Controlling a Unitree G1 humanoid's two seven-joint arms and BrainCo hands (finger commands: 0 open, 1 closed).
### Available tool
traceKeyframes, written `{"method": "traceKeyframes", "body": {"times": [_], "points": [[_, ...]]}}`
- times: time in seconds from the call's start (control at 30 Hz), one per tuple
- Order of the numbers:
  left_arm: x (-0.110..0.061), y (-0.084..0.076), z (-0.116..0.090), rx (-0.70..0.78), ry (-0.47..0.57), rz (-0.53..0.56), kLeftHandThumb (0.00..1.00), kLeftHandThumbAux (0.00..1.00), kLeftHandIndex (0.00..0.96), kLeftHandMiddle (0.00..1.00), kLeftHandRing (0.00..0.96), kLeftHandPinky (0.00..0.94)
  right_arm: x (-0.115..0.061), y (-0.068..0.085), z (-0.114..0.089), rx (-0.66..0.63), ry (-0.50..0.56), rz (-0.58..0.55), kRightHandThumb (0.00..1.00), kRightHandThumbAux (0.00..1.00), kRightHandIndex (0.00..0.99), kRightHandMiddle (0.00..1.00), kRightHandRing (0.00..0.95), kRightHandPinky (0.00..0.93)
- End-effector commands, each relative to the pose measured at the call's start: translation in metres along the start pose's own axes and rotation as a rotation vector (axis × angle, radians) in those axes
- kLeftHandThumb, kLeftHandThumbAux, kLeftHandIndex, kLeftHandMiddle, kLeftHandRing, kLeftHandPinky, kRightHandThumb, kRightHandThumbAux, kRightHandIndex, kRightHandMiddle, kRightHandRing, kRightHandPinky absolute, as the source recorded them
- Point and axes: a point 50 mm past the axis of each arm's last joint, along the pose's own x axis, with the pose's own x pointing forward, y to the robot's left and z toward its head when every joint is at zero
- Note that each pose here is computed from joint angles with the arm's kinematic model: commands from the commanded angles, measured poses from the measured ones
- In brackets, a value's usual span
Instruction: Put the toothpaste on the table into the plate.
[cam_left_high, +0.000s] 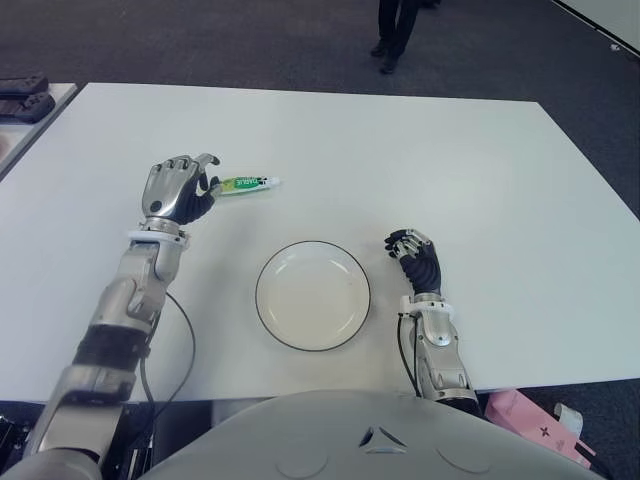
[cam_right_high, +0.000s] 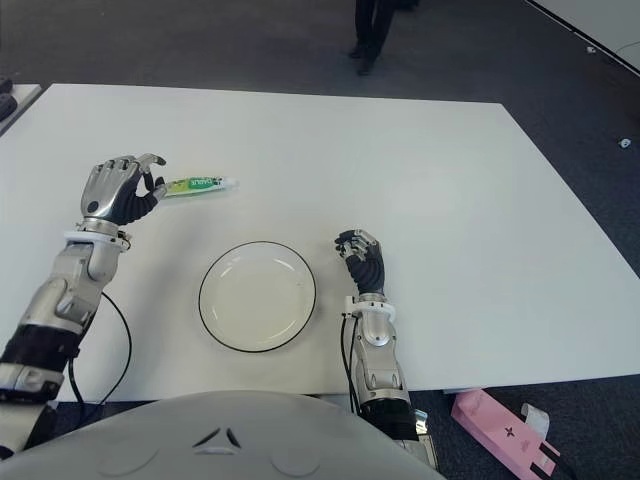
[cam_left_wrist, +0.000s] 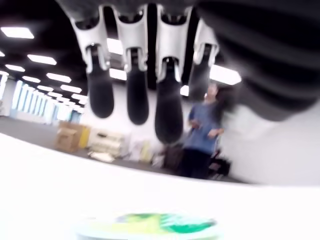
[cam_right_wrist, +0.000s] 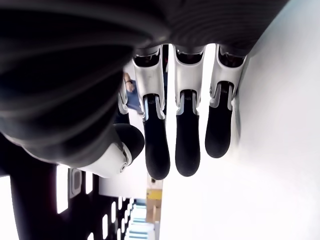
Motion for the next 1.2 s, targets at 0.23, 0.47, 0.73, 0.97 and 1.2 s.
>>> {"method": "traceKeyframes", "body": {"times": [0.23,0.47,0.73,0.97,1.2], "points": [[0.031,-0.005,0.001,0.091,-0.070,-0.080,0.465,0.263,0.011,0.068,0.067,0.091,-0.003,-0.001,-0.005,-0.012,0.027,-0.010,0.700,0.730,0.430,0.499,0.479,0.469],[0.046,-0.014,-0.001,0.148,-0.124,-0.156,0.463,0.196,0.000,0.005,0.004,0.006,-0.004,-0.001,-0.004,-0.009,0.022,-0.018,0.702,0.729,0.431,0.499,0.478,0.470],[0.051,-0.021,-0.001,0.192,-0.167,-0.259,0.430,0.165,0.000,0.000,0.000,0.000,-0.006,-0.002,-0.003,-0.007,0.019,-0.019,0.704,0.728,0.430,0.499,0.481,0.473],[0.053,-0.030,-0.003,0.212,-0.162,-0.353,0.410,0.137,0.000,0.000,0.000,0.000,-0.007,-0.003,-0.003,-0.007,0.017,-0.019,0.703,0.729,0.430,0.502,0.485,0.484],[0.055,-0.034,0.002,0.200,-0.172,-0.416,0.425,0.098,0.000,0.000,0.000,0.000,-0.008,-0.003,-0.003,-0.006,0.018,-0.015,0.703,0.729,0.430,0.500,0.482,0.472]]}}
